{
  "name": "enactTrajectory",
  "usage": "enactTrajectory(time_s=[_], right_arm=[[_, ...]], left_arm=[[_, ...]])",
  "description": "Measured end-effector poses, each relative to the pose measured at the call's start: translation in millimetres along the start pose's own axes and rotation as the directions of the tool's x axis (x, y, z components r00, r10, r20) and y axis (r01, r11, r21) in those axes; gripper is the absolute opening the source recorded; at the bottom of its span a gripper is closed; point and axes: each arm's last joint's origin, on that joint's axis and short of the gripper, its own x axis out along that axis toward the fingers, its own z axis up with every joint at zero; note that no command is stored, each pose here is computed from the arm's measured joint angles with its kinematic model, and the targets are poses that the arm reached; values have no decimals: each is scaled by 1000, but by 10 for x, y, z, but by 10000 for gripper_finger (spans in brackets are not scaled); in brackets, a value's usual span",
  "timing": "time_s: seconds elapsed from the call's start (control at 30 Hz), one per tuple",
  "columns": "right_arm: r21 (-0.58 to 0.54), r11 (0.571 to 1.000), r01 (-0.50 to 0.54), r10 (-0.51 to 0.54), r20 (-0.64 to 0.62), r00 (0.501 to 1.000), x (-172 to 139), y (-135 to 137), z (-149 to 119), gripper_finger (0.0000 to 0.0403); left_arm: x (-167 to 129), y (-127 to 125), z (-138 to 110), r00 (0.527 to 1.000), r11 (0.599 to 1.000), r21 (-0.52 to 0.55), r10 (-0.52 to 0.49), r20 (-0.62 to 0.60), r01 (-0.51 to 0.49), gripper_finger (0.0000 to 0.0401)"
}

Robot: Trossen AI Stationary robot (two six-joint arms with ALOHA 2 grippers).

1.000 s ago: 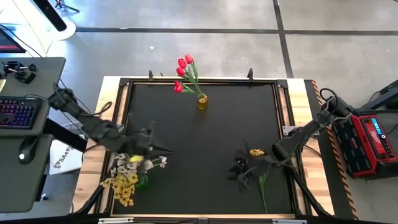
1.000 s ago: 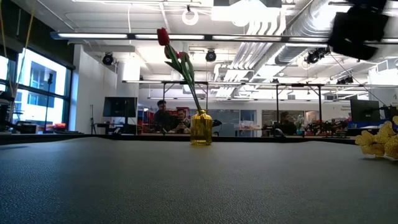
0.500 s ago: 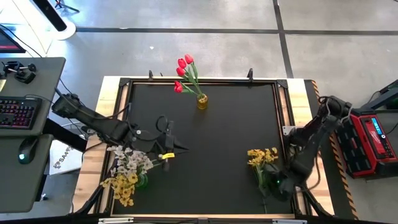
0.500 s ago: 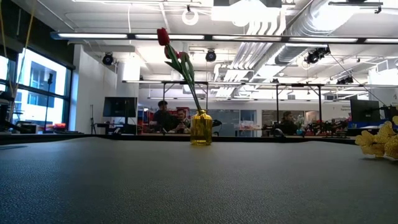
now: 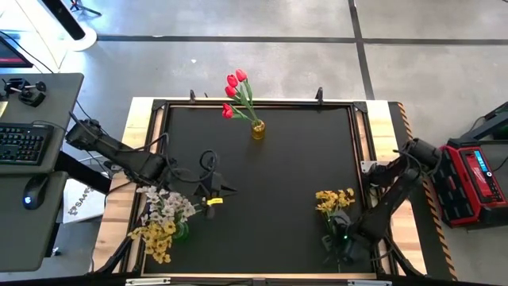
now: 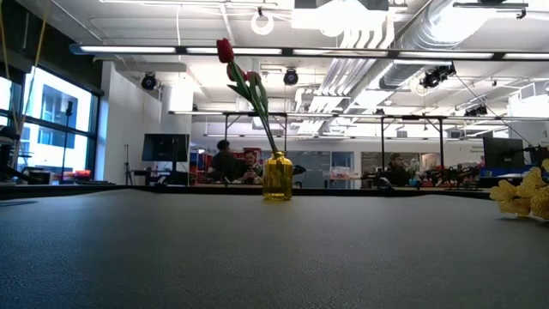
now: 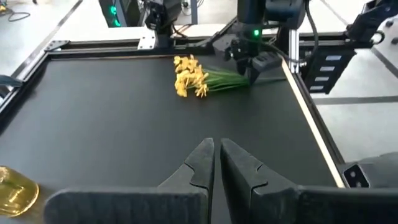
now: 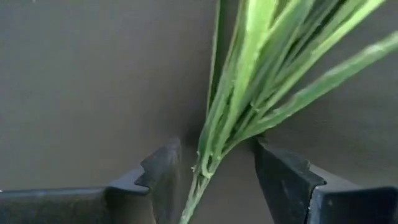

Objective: Sort flowers into vase by color
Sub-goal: Put the yellow flowers into the green vase

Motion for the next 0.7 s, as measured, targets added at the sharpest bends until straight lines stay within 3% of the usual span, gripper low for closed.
enactTrajectory(time_s=[0.2,0.43,0.5,0.6,0.7], right_arm=[[-6,999,46,-46,19,999,62,8,46,163],[-59,997,46,-44,39,998,58,5,40,45],[-83,996,21,-13,96,995,21,39,12,14],[-120,991,-63,89,229,969,-90,160,-5,15],[-244,952,-183,262,346,901,-279,365,-58,17]], left_arm=[[10,-3,-3,1000,1000,-7,2,-2,-2,14],[27,-8,-16,1000,1000,-17,4,-12,-4,14],[34,-9,-24,1000,1000,-18,5,-20,-5,14],[52,-16,-29,1000,1000,-16,6,-22,-6,14],[71,-22,-40,1000,1000,-13,7,-29,-8,14]])
